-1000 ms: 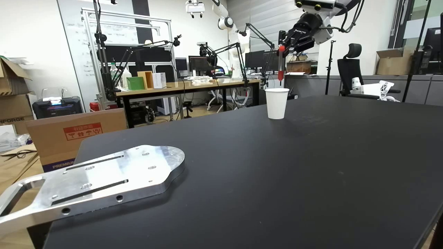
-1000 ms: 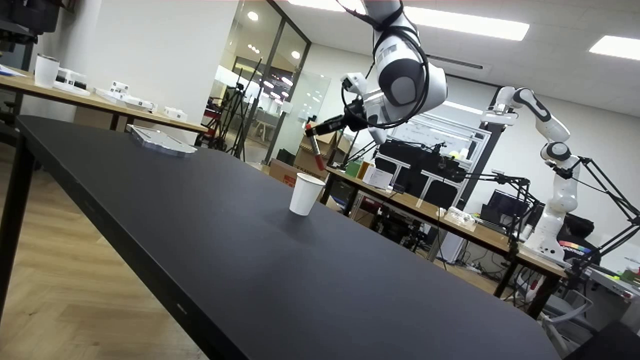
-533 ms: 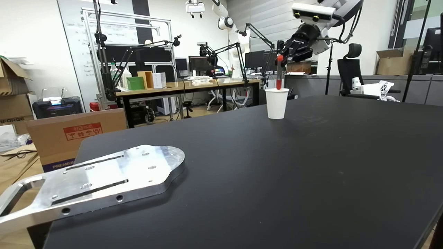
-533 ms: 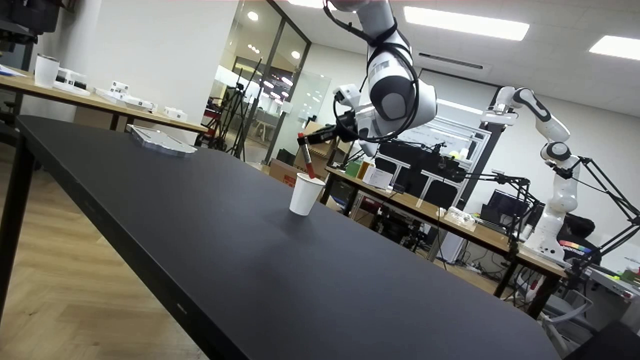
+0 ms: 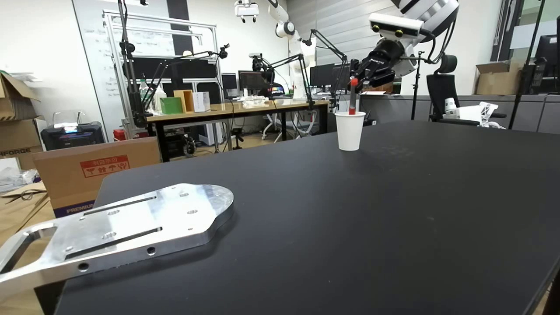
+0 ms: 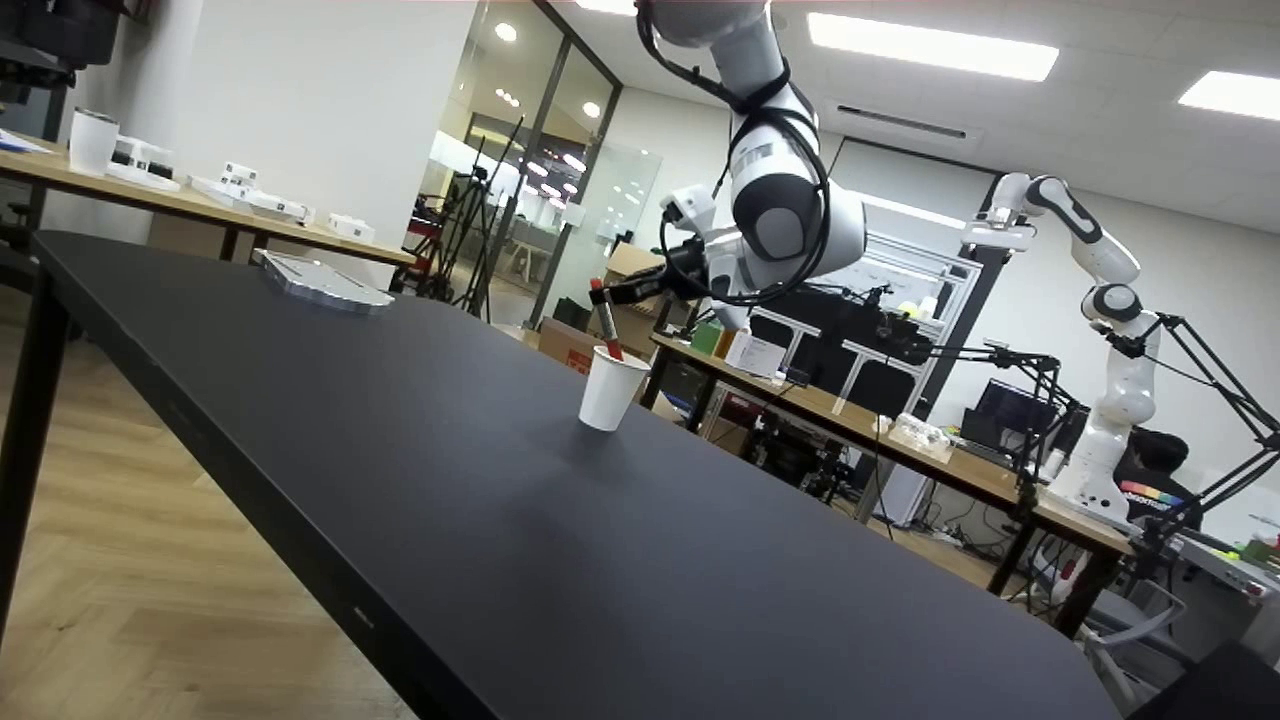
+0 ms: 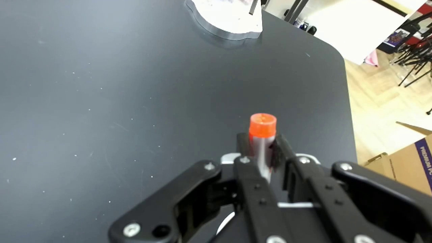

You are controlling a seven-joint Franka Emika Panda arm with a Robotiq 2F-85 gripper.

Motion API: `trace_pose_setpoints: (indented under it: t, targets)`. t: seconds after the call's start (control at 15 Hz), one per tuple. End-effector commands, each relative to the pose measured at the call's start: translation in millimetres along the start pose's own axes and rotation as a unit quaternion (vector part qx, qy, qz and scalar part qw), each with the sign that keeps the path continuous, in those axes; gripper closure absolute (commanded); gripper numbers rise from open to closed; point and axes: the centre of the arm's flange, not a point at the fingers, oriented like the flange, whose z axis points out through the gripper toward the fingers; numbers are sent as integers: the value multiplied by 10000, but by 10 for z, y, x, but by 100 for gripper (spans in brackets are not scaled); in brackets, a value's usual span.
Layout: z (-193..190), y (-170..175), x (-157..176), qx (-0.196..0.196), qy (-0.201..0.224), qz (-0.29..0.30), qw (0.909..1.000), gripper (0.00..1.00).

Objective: Put the marker in the cup

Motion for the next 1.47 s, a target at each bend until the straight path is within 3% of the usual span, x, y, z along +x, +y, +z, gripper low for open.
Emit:
trace_pose_setpoints:
  t: [0.0, 1.4]
  targets:
    - [-65, -132, 86, 118, -78, -85, 9999, 95]
    - [-8, -71, 362, 231, -115, -186, 9995, 95]
